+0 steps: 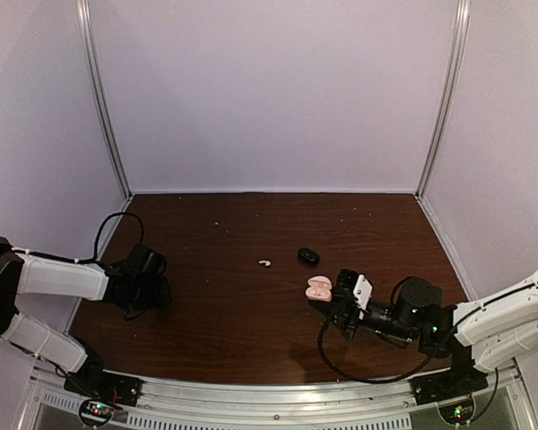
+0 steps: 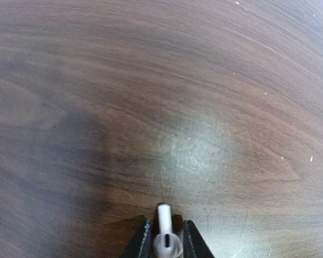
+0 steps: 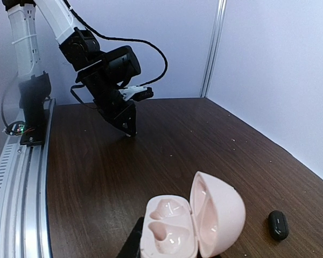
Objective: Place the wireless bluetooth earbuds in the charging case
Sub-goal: Pick up the left earbud from the center of the board.
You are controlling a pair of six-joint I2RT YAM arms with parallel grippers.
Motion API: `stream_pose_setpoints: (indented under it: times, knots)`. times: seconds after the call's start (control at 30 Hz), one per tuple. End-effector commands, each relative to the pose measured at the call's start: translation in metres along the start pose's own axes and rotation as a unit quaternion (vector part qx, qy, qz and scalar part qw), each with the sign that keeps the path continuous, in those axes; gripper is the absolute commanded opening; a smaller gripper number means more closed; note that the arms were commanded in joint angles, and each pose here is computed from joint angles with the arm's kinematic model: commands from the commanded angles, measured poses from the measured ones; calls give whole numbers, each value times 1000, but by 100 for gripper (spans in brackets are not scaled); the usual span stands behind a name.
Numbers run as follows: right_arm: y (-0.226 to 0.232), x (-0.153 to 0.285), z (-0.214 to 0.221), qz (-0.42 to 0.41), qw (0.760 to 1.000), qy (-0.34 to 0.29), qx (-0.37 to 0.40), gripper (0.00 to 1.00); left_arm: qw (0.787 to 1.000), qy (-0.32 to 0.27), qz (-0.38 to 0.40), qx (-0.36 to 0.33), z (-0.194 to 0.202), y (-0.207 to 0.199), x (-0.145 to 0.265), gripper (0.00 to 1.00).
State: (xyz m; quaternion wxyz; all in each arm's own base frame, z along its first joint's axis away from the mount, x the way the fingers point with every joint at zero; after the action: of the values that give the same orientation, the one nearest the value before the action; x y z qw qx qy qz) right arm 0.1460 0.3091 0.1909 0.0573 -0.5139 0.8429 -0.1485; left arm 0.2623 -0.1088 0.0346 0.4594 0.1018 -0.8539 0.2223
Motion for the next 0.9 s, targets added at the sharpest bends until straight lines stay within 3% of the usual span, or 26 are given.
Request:
stream_pose_setpoints:
  times: [0.0, 0.47, 0.67, 0.87]
  knots:
    - [-18, -2, -5, 37, 999, -22, 10, 7, 1000, 27, -5, -12, 14, 9, -6, 16]
    - [-11, -9, 17, -5, 999, -19, 48, 7, 988, 83, 110, -76, 13, -38, 31, 6]
    - [-3, -14, 21, -24, 997, -30, 71, 6, 962, 143, 217, -88, 26, -69, 65, 6]
    - [6, -25, 26, -45, 994, -42, 89, 5, 922, 201, 306, -124, 47, -100, 99, 6]
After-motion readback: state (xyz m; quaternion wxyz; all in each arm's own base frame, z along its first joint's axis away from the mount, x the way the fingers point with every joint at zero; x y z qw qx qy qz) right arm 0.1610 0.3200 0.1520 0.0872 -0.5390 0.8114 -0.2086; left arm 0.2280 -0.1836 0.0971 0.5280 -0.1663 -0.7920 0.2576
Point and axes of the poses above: each gripper's point midway between its finger pads, its own x axis back along the fingers, its own y axis along the line the jaws close on, z = x × y, the point moved 2 cm from there along x, back along the fingers, and after that the axes turned 11 degrees about x, right-handed, at the moved point
